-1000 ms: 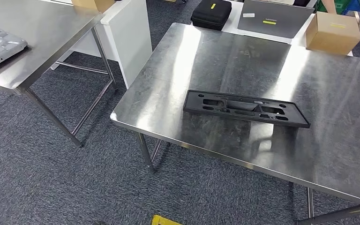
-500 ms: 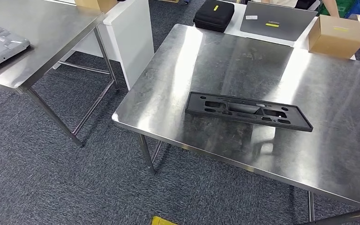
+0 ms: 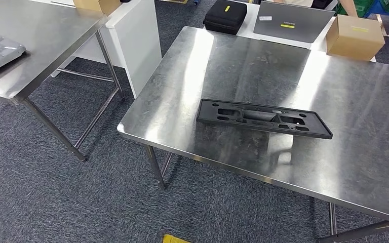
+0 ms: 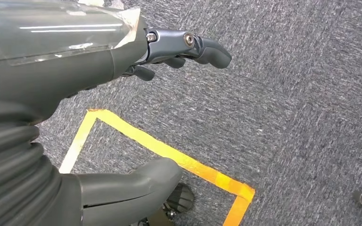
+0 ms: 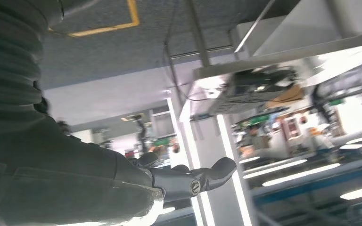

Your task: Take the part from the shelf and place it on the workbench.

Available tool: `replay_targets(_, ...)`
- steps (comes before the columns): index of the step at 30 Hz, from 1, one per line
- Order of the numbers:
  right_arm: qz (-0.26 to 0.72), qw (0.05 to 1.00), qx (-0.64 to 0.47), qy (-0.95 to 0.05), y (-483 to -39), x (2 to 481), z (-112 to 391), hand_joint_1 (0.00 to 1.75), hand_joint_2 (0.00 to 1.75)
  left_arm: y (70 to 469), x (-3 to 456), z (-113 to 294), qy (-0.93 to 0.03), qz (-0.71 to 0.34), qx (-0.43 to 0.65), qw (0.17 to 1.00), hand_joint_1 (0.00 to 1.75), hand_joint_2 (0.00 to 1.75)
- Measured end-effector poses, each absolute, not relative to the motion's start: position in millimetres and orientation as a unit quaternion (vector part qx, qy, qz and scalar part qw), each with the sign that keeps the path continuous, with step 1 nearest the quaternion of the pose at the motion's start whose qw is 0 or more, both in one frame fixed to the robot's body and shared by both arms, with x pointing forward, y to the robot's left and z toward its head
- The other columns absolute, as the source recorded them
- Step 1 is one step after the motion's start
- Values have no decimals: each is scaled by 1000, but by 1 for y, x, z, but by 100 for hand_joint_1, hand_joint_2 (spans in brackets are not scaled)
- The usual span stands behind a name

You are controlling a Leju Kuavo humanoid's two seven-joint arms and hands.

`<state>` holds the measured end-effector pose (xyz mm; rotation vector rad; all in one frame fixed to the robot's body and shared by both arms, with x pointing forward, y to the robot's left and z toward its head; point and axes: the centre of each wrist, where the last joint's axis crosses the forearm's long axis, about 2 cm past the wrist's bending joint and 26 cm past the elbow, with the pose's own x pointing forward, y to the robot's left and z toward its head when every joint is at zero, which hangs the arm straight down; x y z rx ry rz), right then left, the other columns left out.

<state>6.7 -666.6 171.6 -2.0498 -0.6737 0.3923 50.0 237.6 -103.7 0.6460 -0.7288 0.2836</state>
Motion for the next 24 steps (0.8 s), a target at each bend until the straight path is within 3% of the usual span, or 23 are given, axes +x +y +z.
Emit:
replay_targets(9,150,496,-825,-227,-593,-1,77,0,175,241,50,-104,-346,136,319,871,0,175)
replay_targets(20,101,636,-743,-182,-506,13,2,0,175,240,52,-103,-350,134,319,870,0,175)
replay_targets(24,24,714,-683,-150,-475,19,-34,0,175,238,55,-103,-371,99,297,874,0,0)
